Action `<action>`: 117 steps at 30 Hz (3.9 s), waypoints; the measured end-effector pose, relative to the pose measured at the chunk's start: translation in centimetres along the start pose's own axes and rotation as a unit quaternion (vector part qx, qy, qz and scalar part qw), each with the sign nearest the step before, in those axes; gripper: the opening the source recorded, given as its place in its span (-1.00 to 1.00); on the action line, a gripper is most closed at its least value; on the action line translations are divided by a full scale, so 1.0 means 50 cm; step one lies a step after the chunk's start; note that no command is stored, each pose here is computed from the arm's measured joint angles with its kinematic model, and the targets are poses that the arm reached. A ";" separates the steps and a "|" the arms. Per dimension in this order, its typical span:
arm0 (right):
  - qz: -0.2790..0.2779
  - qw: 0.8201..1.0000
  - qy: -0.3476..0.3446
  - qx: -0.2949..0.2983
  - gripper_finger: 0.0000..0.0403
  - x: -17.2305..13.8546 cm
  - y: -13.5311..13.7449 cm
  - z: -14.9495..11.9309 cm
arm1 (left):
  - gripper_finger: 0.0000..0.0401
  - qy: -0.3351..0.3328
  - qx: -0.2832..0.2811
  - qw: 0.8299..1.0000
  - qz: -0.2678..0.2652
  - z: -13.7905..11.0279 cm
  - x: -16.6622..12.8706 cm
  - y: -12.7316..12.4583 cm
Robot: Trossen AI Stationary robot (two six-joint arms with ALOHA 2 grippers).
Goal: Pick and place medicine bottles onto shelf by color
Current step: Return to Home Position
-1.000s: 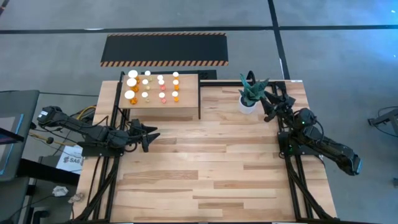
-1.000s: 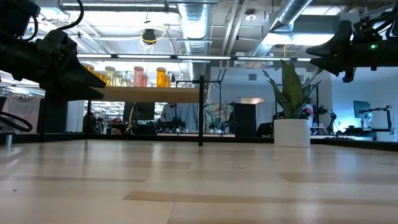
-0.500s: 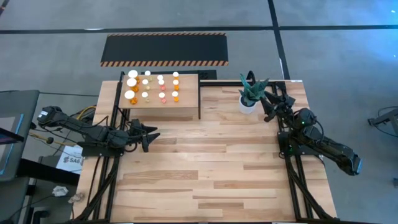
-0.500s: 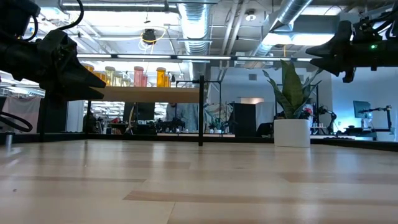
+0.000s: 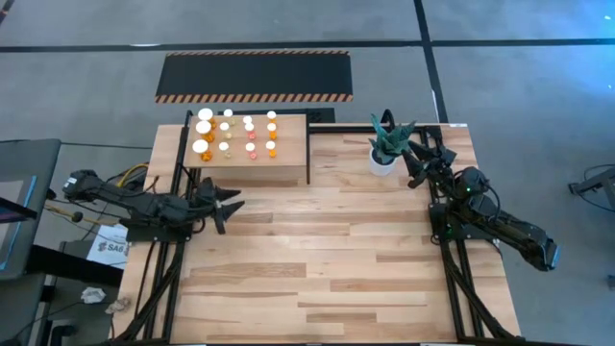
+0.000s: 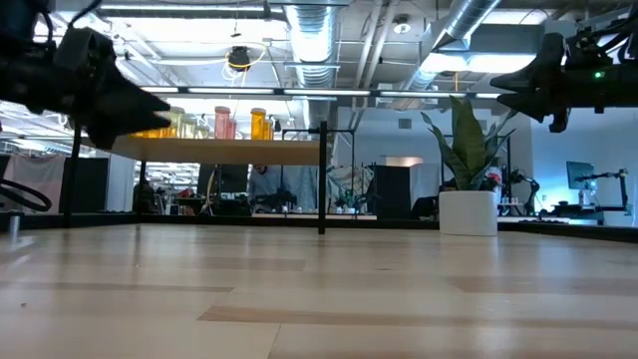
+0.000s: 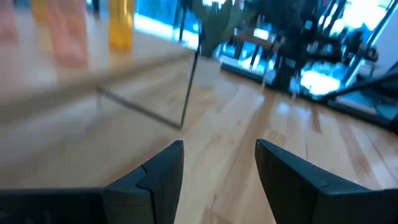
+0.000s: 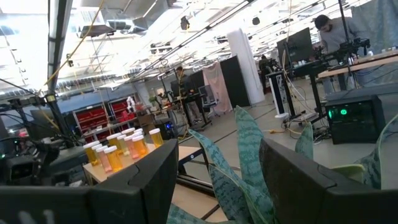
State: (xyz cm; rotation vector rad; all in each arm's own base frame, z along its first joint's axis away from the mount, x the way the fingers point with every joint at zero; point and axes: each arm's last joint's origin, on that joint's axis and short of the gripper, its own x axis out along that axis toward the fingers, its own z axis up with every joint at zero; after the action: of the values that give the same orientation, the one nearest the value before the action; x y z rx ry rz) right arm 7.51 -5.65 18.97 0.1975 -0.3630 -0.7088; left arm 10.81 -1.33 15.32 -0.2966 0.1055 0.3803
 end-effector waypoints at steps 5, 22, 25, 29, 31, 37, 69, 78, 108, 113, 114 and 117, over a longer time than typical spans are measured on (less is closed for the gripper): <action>0.000 1.000 0.000 0.000 0.24 0.000 0.000 0.000 | -0.07 -0.054 0.026 0.998 0.007 0.023 -0.010 0.011; 0.000 1.000 0.000 0.000 0.24 0.000 0.000 0.000 | -0.07 -0.118 0.068 0.990 0.022 0.048 -0.026 0.024; 0.000 1.000 0.000 0.000 0.24 0.000 0.000 0.000 | -0.07 -0.118 0.068 0.990 0.022 0.048 -0.026 0.024; 0.000 1.000 0.000 0.000 0.24 0.000 0.000 0.000 | -0.07 -0.117 0.061 0.991 0.021 0.048 -0.026 0.024; 0.000 1.000 0.000 0.000 0.24 0.000 0.000 0.000 | -0.07 -0.117 0.059 0.991 0.021 0.048 -0.026 0.024; 0.000 1.000 0.000 0.000 0.24 0.000 0.000 0.000 | -0.07 -0.117 0.059 0.991 0.021 0.048 -0.026 0.024; 0.000 1.000 0.000 0.000 0.24 0.000 0.000 0.000 | -0.07 -0.117 0.057 0.991 0.021 0.047 -0.026 0.024; 0.000 1.000 0.000 0.000 0.24 0.000 0.000 0.000 | -0.07 -0.117 0.057 0.991 0.021 0.047 -0.026 0.024; 0.000 1.000 0.000 0.000 0.24 0.000 0.000 0.000 | -0.07 -0.116 0.057 0.991 0.018 0.047 -0.026 0.023; 0.000 1.000 0.000 0.000 0.24 0.000 0.000 0.000 | -0.07 -0.116 0.058 0.991 0.018 0.047 -0.026 0.023; 0.000 1.000 0.000 0.000 0.24 0.000 0.000 0.000 | -0.07 -0.116 0.058 0.991 0.018 0.047 -0.026 0.023; 0.000 1.000 0.000 0.000 0.24 0.000 0.000 0.000 | -0.07 -0.116 0.058 0.991 0.018 0.047 -0.026 0.023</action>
State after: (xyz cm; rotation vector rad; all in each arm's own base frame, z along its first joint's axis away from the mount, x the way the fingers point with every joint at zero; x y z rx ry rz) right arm 7.51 -5.65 18.99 0.1974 -0.3635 -0.7086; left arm 9.26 -0.06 17.46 -0.1352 -0.0953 0.4405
